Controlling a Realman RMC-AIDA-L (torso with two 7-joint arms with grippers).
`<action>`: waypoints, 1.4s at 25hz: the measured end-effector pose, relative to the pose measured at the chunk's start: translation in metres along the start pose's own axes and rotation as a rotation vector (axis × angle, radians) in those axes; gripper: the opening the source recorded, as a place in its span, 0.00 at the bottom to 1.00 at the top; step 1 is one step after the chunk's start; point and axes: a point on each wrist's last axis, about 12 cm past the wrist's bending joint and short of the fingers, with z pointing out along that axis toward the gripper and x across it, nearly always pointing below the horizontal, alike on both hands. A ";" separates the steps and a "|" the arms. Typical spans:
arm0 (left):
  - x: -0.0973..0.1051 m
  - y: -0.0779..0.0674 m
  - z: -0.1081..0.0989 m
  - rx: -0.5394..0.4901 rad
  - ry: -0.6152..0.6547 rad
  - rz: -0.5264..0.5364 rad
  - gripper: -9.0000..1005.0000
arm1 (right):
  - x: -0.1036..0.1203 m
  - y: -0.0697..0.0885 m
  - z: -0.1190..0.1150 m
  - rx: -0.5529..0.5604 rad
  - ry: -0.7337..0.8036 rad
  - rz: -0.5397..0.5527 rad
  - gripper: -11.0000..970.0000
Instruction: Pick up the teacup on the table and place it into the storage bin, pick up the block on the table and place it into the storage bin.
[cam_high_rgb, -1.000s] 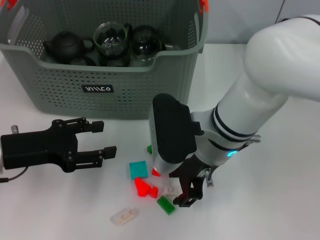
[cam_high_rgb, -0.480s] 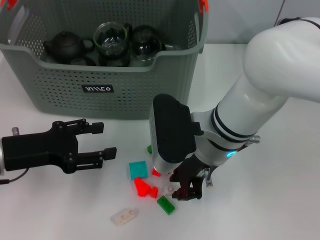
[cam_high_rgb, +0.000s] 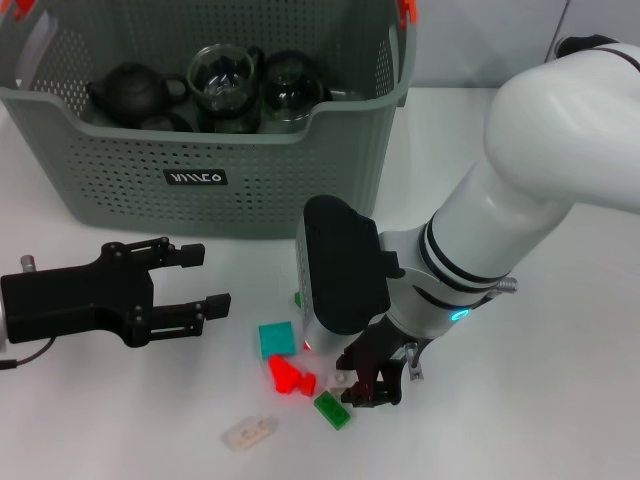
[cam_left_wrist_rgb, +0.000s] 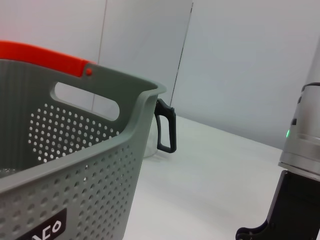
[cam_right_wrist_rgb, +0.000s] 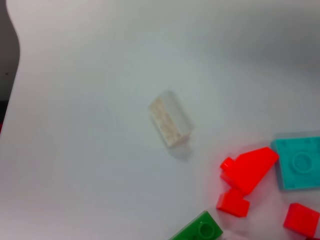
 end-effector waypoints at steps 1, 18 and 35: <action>0.000 0.000 0.000 0.000 0.000 0.001 0.76 | 0.000 0.000 0.000 0.000 0.001 -0.001 0.35; 0.003 -0.002 -0.001 -0.004 -0.002 -0.004 0.76 | 0.000 0.001 0.000 0.006 -0.006 0.009 0.25; 0.006 -0.003 -0.009 -0.026 -0.013 -0.012 0.76 | 0.028 -0.018 -0.085 0.106 -0.237 0.172 0.22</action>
